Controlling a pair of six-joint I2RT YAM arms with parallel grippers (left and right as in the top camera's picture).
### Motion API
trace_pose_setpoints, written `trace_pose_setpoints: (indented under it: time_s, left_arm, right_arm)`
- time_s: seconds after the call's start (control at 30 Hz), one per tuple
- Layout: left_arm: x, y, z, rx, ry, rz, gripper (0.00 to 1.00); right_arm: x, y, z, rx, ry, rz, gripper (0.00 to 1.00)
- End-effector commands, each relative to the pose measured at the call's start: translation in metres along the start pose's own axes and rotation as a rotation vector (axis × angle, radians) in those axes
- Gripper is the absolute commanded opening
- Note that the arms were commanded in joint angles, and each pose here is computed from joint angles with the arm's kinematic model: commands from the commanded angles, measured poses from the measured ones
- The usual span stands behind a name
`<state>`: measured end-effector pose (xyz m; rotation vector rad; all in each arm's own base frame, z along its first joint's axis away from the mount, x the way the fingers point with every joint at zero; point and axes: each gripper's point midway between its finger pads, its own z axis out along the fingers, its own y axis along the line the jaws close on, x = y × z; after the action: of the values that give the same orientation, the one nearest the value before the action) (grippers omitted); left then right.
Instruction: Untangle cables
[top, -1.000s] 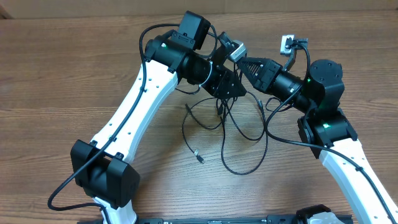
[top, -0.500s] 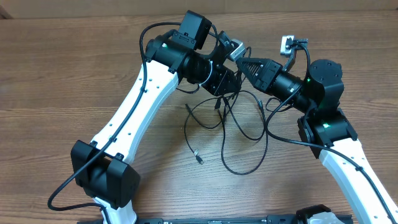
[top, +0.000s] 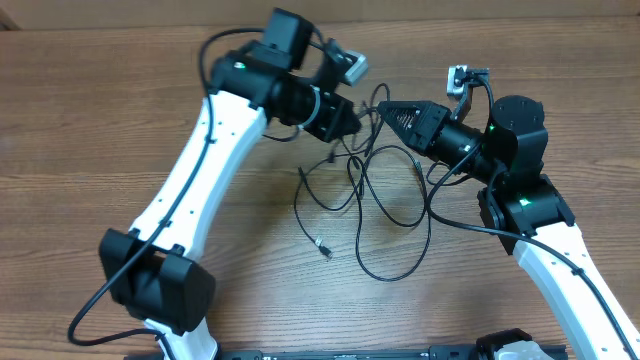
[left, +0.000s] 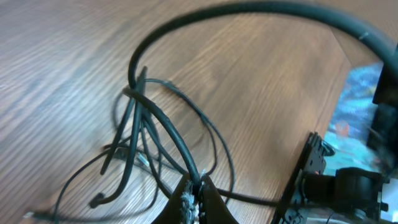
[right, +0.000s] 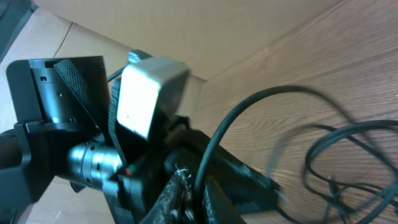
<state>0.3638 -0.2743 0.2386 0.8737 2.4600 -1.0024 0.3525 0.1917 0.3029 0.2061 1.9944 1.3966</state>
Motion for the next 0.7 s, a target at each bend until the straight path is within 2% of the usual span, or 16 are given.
trace_pose_setpoints:
  time_s: [0.0,0.1,0.17,0.23,0.33,0.43,0.5,0.57,0.67]
  left_arm:
    - [-0.006,0.001,-0.039,-0.039,-0.066,-0.014,0.04]
    - [-0.001,0.008,-0.047,-0.05,-0.059,-0.035,0.04]
    - [0.002,0.013,-0.05,-0.056,-0.053,-0.054,0.04]
    - [0.005,0.017,-0.053,-0.061,-0.049,-0.071,0.04]
    - [0.009,0.021,-0.056,-0.067,-0.04,-0.071,0.04]
    - [0.011,0.023,-0.058,-0.072,-0.035,-0.082,0.04]
    - [0.012,0.025,-0.058,-0.075,-0.034,-0.085,0.04]
    - [0.012,0.025,-0.059,-0.075,-0.032,-0.089,0.04]
    - [0.014,0.021,-0.058,-0.058,-0.023,-0.091,0.04]
  right_arm:
    - [-0.012,0.0,-0.007,0.037,-0.044,0.002,0.15]
    - [-0.016,-0.04,-0.016,0.2,-0.084,0.084,0.14]
    - [-0.013,-0.073,-0.027,0.352,-0.109,0.128,0.06]
    - [-0.006,-0.11,-0.045,0.532,-0.132,0.183,0.04]
    - [0.007,-0.157,-0.082,0.821,-0.171,0.228,0.04]
    - [0.016,-0.181,-0.114,1.021,-0.198,0.227,0.12]
    - [0.018,-0.189,-0.128,1.099,-0.21,0.222,0.18]
    - [0.019,-0.189,-0.128,1.1,-0.209,0.222,0.2]
    - [0.022,-0.169,-0.096,0.911,-0.085,0.149,0.2]
